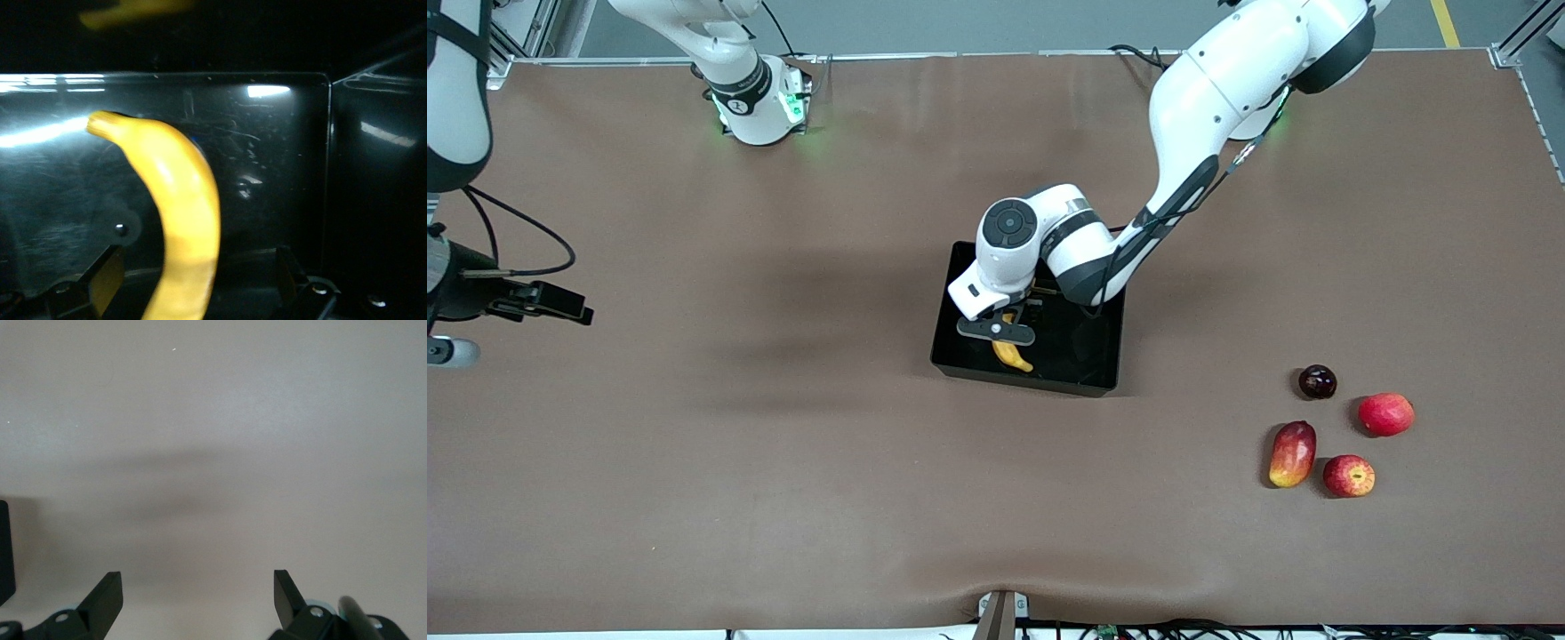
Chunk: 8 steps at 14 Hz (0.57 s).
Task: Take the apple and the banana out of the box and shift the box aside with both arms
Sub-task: 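Grasp the banana with the left gripper while the right gripper approaches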
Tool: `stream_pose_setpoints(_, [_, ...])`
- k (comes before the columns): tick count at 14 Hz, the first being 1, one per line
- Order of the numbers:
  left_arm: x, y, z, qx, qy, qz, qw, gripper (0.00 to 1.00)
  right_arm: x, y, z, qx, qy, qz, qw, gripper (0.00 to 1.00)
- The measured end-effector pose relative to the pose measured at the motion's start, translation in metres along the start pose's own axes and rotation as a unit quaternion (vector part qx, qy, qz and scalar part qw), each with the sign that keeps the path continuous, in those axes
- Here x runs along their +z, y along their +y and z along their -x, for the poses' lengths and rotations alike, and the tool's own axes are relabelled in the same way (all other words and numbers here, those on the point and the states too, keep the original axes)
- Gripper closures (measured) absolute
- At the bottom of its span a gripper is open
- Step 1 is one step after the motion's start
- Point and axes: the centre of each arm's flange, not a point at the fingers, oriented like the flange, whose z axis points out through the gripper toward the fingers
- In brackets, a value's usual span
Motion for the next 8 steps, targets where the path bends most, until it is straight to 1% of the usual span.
stream_pose_setpoints(2, [0.012, 0.0, 0.001, 0.0, 0.002, 0.004, 1.0, 0.0, 0.003, -0.008, 0.0, 0.003, -0.003, 0.001, 1.0, 0.0])
stream_pose_setpoints(4, [0.02, -0.004, 0.0, 0.005, 0.006, -0.004, 1.0, 0.0, 0.007, -0.012, -0.001, 0.003, -0.008, 0.001, 1.0, 0.0])
stream_pose_setpoints(5, [0.024, -0.004, 0.001, 0.007, 0.007, -0.007, 1.0, 0.05, 0.011, -0.014, -0.001, 0.006, -0.012, 0.001, 1.0, 0.0])
stream_pose_setpoints(6, [0.026, -0.003, 0.003, 0.009, 0.007, -0.01, 1.0, 0.06, 0.014, -0.018, -0.001, 0.013, -0.016, -0.002, 1.0, 0.0])
stream_pose_setpoints(8, [0.029, 0.0, 0.006, 0.013, 0.007, -0.014, 1.0, 0.23, 0.021, -0.032, -0.002, 0.028, -0.024, -0.008, 0.999, 0.0])
